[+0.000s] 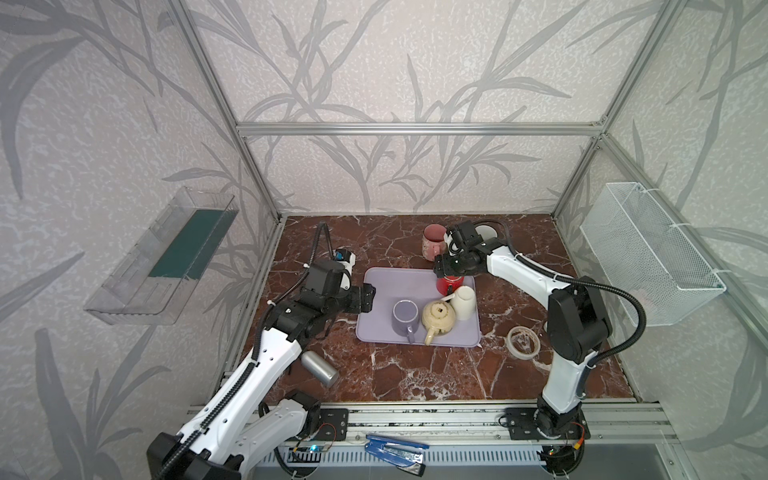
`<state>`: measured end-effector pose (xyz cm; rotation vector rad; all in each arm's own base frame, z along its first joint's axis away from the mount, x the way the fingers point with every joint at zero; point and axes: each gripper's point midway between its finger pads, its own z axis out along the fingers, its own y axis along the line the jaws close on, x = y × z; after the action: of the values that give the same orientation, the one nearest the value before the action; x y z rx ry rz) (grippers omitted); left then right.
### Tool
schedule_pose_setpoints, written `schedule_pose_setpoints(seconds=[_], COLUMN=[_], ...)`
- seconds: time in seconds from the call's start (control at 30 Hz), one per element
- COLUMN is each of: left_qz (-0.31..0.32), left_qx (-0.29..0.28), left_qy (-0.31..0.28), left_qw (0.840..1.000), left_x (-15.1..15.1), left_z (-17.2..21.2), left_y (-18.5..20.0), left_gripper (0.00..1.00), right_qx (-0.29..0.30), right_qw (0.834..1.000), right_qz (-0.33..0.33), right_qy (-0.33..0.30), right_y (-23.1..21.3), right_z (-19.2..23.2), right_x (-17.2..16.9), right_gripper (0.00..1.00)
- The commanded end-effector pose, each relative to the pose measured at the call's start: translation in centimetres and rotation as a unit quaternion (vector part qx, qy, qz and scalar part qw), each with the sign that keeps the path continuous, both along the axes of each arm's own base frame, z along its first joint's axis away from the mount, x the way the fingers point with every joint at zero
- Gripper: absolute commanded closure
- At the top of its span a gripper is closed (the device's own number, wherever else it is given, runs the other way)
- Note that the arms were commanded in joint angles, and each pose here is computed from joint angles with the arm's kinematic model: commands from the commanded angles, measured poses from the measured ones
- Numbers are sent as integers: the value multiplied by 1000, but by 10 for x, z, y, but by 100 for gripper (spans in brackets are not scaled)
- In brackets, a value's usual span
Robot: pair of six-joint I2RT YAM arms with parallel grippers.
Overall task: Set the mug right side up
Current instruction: 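Release the pink mug and move the right gripper over the upside-down red mug, then lower the right gripper onto the red mug's base and close it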
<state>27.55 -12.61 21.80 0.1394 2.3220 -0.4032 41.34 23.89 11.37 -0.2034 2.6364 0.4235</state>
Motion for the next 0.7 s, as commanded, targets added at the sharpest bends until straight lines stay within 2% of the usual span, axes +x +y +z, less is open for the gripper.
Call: schedule_pose_setpoints(seconds=[0.0,0.17,0.4,0.53,0.67], left_qz=[-3,-4,-6,-7,-7], left_qx=[15,18,20,19,20], left_qy=[7,7,5,6,7], left_qw=[1000,1000,1000,1000,1000], left_x=[-3,-4,-5,-5,-5], left_z=[-6,-6,-5,-5,-6], left_y=[3,2,2,1,1], left_gripper=[13,13,13,13,13], right_qx=[17,17,24,37,65], right_qw=[1000,1000,999,998,997], right_qz=[9,4,-32,-48,-37], right_qy=[16,-3,-20,-8,21], right_y=[11,3,-39,-56,-50], right_z=[-3,16,36,29,13], right_x=[-12,-8,1,4,2], right_gripper=[21,21,21,21,21])
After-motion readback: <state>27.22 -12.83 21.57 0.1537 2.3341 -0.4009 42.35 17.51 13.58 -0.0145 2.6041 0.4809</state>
